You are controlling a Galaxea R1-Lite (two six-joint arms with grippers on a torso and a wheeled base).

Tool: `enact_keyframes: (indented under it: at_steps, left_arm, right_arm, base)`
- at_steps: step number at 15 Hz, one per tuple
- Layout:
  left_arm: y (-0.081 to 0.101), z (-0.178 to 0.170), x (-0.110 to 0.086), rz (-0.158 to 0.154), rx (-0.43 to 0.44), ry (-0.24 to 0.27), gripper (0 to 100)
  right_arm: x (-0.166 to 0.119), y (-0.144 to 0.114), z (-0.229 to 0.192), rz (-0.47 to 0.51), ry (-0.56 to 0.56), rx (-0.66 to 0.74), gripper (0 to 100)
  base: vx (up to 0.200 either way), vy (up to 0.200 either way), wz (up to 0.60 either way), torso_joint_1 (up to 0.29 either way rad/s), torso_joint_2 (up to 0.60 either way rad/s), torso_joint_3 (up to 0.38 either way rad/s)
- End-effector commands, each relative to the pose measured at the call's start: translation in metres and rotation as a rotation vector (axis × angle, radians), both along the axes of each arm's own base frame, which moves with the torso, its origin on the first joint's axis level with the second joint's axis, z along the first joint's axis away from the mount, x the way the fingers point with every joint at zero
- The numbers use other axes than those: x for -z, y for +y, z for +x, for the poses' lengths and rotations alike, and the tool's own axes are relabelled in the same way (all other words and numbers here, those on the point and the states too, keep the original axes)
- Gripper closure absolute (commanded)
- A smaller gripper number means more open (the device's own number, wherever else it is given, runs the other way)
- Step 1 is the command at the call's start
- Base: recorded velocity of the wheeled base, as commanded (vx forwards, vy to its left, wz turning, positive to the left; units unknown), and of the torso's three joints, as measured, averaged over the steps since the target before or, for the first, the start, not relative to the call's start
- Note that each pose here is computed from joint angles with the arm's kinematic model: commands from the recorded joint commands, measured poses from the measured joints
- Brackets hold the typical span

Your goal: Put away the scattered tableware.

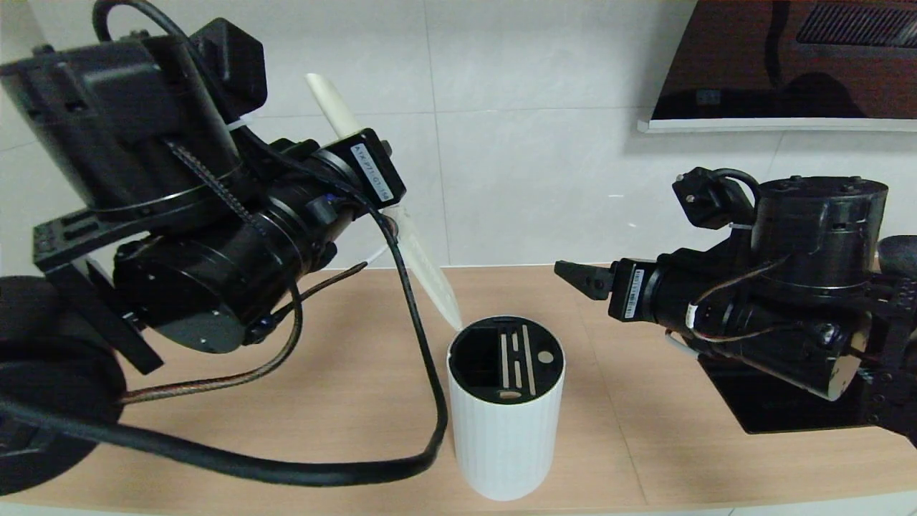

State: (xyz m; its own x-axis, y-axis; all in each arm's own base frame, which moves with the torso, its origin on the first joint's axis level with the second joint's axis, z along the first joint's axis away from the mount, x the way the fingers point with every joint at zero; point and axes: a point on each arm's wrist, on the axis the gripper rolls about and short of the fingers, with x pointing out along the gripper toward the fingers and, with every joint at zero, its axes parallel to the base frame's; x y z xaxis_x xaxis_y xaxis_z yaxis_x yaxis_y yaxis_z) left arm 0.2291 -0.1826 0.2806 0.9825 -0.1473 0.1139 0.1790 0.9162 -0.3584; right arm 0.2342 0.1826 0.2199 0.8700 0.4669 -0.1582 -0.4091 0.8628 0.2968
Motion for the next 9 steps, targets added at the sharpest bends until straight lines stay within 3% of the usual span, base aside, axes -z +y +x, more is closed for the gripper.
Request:
enact_keyframes:
  at_steps: [1, 4, 7, 9]
  left_arm:
    - [-0.013, 0.001, 0.015, 0.040, 0.017, 0.023, 100]
    - [-0.024, -0.007, 0.022, 0.053, 0.048, 0.018, 100]
    - [-0.030, -0.011, 0.032, 0.099, 0.063, -0.022, 100]
    - [-0.036, -0.012, 0.043, 0.131, 0.077, -0.018, 100]
  right_arm:
    - [0.006, 0.001, 0.009, -0.013, 0.015, 0.018, 0]
    - [0.010, 0.002, 0.011, -0.023, 0.025, 0.019, 0]
    - [0.017, 0.005, 0.016, -0.057, 0.028, 0.056, 0]
    - [0.017, 0.005, 0.016, -0.061, 0.026, 0.060, 0]
  base:
    - [0.000, 0.000, 0.00, 0.000, 0.00, 0.000]
    - [0.000, 0.000, 0.00, 0.000, 0.00, 0.000]
    - [0.000, 0.000, 0.00, 0.000, 0.00, 0.000]
    - [0.000, 0.000, 0.00, 0.000, 0.00, 0.000]
